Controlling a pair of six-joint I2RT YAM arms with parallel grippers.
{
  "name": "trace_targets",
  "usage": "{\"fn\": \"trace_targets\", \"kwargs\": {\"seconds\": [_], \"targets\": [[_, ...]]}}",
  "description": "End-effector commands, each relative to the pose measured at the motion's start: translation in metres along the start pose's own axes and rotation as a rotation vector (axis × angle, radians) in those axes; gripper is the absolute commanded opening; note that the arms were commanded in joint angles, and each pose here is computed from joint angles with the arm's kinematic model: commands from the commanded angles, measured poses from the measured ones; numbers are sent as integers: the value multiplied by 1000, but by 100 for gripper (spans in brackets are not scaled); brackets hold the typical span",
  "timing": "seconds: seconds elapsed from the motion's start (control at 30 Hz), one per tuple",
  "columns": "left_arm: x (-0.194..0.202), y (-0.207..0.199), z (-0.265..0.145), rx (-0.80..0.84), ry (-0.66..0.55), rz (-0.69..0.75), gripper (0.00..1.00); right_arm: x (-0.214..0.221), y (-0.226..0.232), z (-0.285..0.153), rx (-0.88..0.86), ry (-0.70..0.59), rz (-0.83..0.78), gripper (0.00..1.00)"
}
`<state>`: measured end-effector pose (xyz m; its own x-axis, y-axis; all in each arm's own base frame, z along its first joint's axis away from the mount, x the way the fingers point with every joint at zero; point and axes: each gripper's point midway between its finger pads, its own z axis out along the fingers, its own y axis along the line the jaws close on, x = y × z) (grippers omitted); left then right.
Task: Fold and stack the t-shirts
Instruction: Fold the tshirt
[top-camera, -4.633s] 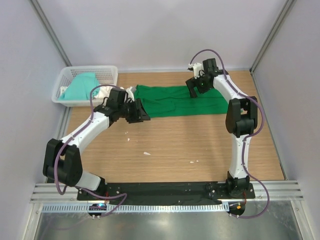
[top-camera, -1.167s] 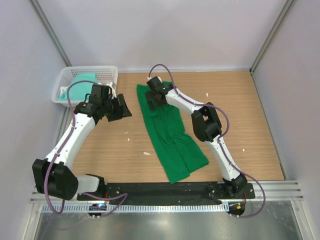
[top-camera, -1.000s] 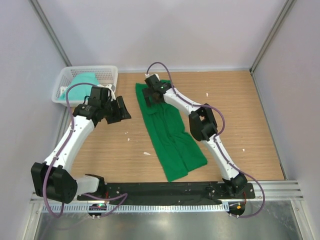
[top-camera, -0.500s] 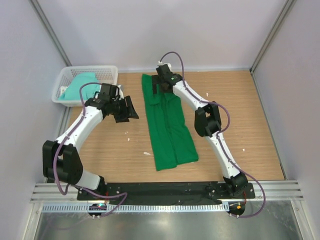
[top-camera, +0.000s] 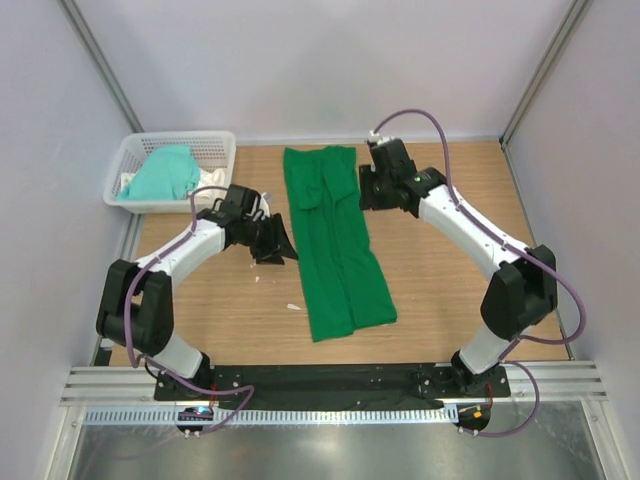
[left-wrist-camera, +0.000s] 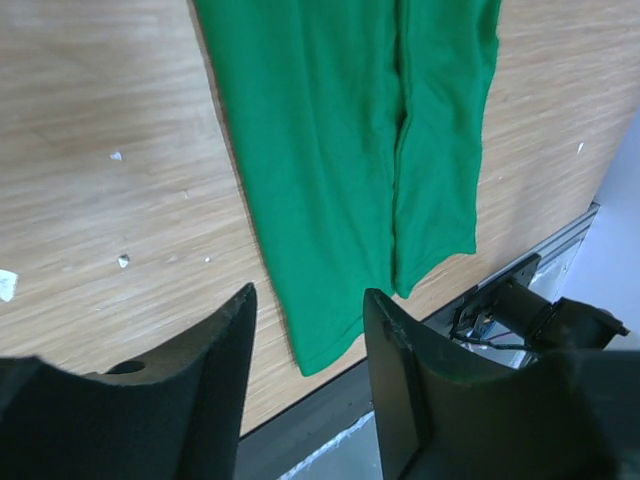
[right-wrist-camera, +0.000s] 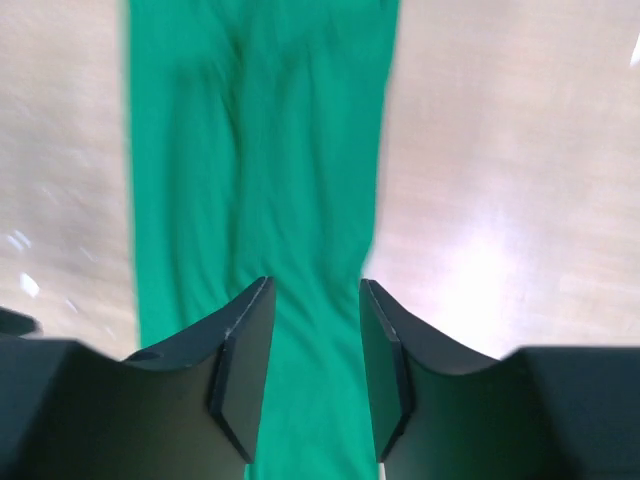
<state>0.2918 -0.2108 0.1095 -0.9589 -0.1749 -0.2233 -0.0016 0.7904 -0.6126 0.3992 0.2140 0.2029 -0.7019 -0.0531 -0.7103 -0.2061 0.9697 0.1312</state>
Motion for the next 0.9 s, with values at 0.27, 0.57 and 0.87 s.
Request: {"fn": "trace_targets", "kwargs": {"seconds": [0.27,0.57,0.87], "targets": [[69,9,27,84,136,-112,46,187,-22,-10,-43,318,268,44],[76,15,22,49,94,-91,45,262,-27,-39,-22,412,408,37],[14,-10,15,63,-18,-21,50,311,-12,-52,-8,442,485,31]]}}
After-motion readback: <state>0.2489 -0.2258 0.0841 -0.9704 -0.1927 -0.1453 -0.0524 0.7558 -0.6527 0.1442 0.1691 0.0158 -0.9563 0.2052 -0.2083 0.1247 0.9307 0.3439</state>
